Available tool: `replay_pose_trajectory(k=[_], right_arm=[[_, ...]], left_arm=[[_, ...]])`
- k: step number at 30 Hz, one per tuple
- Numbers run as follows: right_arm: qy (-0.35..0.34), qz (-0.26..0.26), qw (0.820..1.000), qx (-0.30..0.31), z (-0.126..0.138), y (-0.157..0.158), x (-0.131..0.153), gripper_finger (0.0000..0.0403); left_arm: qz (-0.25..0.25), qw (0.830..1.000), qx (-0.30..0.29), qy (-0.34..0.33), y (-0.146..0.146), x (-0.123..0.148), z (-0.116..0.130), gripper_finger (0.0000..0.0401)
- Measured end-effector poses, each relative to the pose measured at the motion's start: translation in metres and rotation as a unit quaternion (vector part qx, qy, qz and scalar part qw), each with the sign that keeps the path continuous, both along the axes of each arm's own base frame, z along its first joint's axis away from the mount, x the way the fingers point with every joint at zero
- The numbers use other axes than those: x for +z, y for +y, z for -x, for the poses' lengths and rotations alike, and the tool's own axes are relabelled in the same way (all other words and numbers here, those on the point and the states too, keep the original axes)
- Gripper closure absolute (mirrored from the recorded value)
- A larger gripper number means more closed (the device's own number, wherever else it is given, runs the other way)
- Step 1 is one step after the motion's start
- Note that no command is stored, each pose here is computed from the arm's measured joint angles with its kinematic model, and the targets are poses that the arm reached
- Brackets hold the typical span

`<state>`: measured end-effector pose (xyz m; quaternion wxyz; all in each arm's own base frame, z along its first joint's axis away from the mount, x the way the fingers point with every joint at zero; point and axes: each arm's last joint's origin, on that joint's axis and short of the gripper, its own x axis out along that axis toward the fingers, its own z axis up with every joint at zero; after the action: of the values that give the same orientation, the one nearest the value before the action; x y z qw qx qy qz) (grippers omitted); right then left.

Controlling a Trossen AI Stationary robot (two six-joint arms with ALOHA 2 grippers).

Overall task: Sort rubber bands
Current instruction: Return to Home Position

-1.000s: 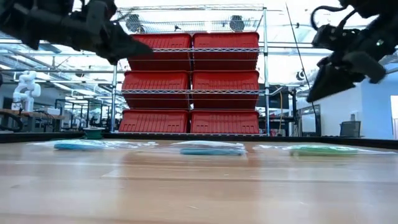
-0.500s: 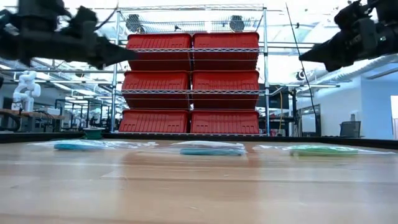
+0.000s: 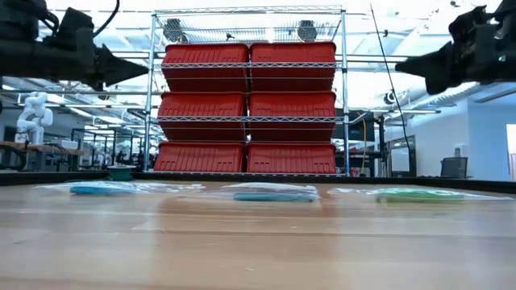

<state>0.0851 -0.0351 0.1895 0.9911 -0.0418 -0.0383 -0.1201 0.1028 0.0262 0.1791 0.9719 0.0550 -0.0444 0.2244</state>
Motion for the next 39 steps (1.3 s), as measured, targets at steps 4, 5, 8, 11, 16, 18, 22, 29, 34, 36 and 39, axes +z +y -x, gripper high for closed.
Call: replay_pose_trajectory(k=[4, 5, 8, 11, 16, 18, 22, 29, 34, 36, 39], right_arm=[[-0.024, 0.007, 1.0, 0.002, -0.002, -0.004, -0.009, 0.0403], [-0.024, 0.006, 1.0, -0.004, -0.002, -0.005, -0.01, 0.0403], [-0.059, 0.03, 0.998, -0.015, 0.001, -0.006, -0.002, 0.0403], [-0.104, 0.071, 0.992, -0.021, 0.004, -0.005, 0.009, 0.0403], [-0.101, 0.082, 0.991, -0.025, 0.004, -0.005, 0.012, 0.0403], [-0.102, 0.083, 0.991, -0.023, 0.006, -0.004, 0.02, 0.0403], [-0.013, 0.035, 0.999, -0.023, 0.009, -0.002, 0.021, 0.0403], [-0.004, 0.001, 0.992, -0.124, 0.004, -0.011, -0.002, 0.0403], [0.019, -0.003, 0.975, -0.221, 0.001, -0.017, -0.017, 0.0403], [0.02, -0.006, 0.969, -0.247, 0.001, -0.019, -0.017, 0.0403], [0.046, -0.005, 0.964, -0.262, 0.0, -0.021, -0.021, 0.0403]], left_arm=[[-0.001, 1.0, 0.014, -0.014, -0.001, 0.001, 0.007, 0.0401], [-0.002, 1.0, 0.014, -0.022, -0.001, 0.002, 0.009, 0.0401], [-0.014, 0.999, 0.017, -0.031, -0.001, 0.004, 0.012, 0.0401], [-0.029, 0.999, 0.028, -0.037, -0.001, 0.007, 0.012, 0.0401], [-0.035, 0.998, 0.039, -0.04, -0.001, 0.008, 0.013, 0.0401], [-0.035, 0.998, 0.037, -0.035, -0.002, 0.007, 0.012, 0.0401], [-0.026, 0.998, 0.048, -0.008, -0.003, 0.002, 0.011, 0.0398], [-0.011, 0.995, 0.093, 0.023, -0.005, -0.005, 0.012, 0.0391], [-0.01, 0.994, 0.111, 0.002, -0.004, 0.0, 0.013, 0.039], [0.0, 0.991, 0.136, -0.001, -0.003, -0.001, 0.014, 0.0389], [0.015, 0.987, 0.159, 0.01, -0.002, -0.004, 0.014, 0.0389]])
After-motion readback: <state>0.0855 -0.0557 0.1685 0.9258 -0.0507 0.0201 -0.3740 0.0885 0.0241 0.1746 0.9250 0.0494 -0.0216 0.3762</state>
